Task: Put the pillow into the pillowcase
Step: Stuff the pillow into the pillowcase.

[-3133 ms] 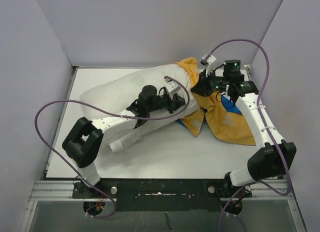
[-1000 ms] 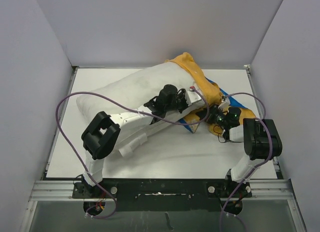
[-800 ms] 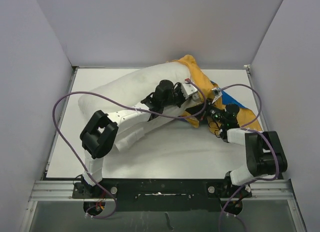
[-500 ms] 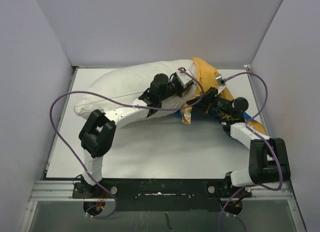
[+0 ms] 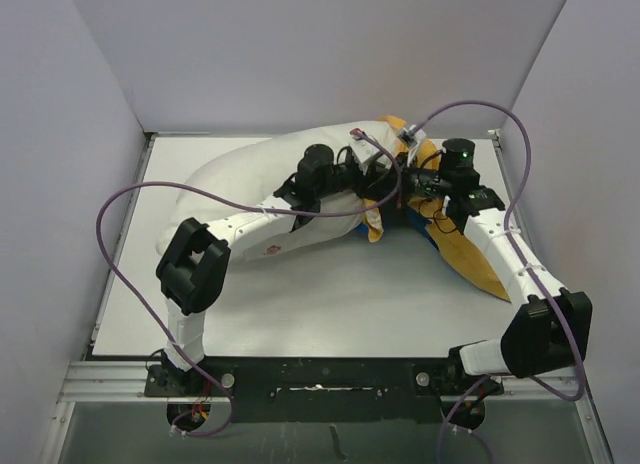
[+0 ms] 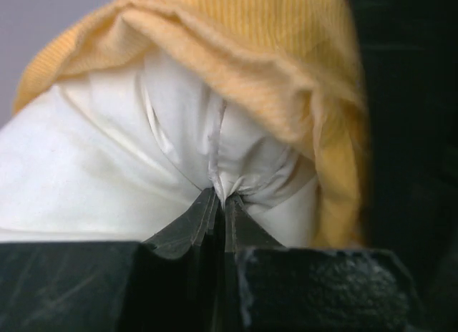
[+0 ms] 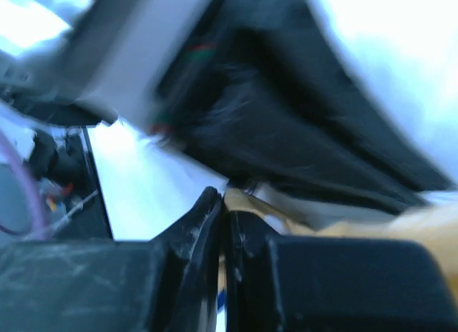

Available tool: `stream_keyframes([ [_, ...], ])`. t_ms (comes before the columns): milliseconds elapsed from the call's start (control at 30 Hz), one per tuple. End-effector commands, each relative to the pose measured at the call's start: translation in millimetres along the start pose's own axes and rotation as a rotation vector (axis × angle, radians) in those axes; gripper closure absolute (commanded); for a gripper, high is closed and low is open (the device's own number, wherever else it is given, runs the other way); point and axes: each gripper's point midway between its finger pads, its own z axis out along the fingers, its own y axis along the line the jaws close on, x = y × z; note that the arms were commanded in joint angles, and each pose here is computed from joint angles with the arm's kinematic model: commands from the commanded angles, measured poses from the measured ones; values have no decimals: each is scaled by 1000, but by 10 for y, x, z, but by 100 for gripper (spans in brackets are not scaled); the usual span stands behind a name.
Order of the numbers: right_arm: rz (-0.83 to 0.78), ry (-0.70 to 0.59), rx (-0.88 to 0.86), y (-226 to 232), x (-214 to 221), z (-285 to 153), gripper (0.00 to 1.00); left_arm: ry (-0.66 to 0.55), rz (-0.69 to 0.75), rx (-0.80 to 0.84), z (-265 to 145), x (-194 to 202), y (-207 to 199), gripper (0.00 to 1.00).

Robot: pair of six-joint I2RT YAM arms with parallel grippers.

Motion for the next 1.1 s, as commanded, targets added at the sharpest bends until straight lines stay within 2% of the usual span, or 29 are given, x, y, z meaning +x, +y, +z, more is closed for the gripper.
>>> stream_keyframes([
  [0,-372,63,-242,1108,-214,-34,100,-4,-133,16,25,12,101,100],
  [100,-313,135,-133,692,180,-75,100,-57,-214,17,-78,-82,252,100],
  [200,-85,158,-37,77,630,-202,100,-101,-238,77,-118,-143,165,100],
  [333,148,178,86,-677,975,-485,100,-122,-302,187,-187,-181,-64,99],
  [400,240,211,98,-876,1151,-570,100,-123,-301,223,-299,-266,-163,87],
  [467,257,208,111,-945,1215,-625,100,-113,-294,212,-446,-368,-186,65],
  [533,242,193,116,-929,1205,-645,100,-81,-301,183,-620,-459,-175,51],
  [633,207,168,123,-874,1098,-681,100,-6,-362,154,-978,-587,-166,38],
  [700,191,152,130,-853,1052,-707,100,40,-416,123,-1274,-655,-161,35],
  [767,189,138,135,-861,1028,-733,100,122,-433,11,-1607,-588,-106,28],
  [867,192,135,138,-897,1016,-744,100,276,-326,-246,-2157,-470,100,18],
  [967,198,135,137,-929,1009,-730,100,473,-202,-458,-2742,-267,287,15],
  [1000,195,133,135,-930,996,-727,100,537,-164,-498,-2902,-187,317,14],
  [1067,187,127,139,-939,969,-731,100,634,-112,-479,-3078,12,253,11],
])
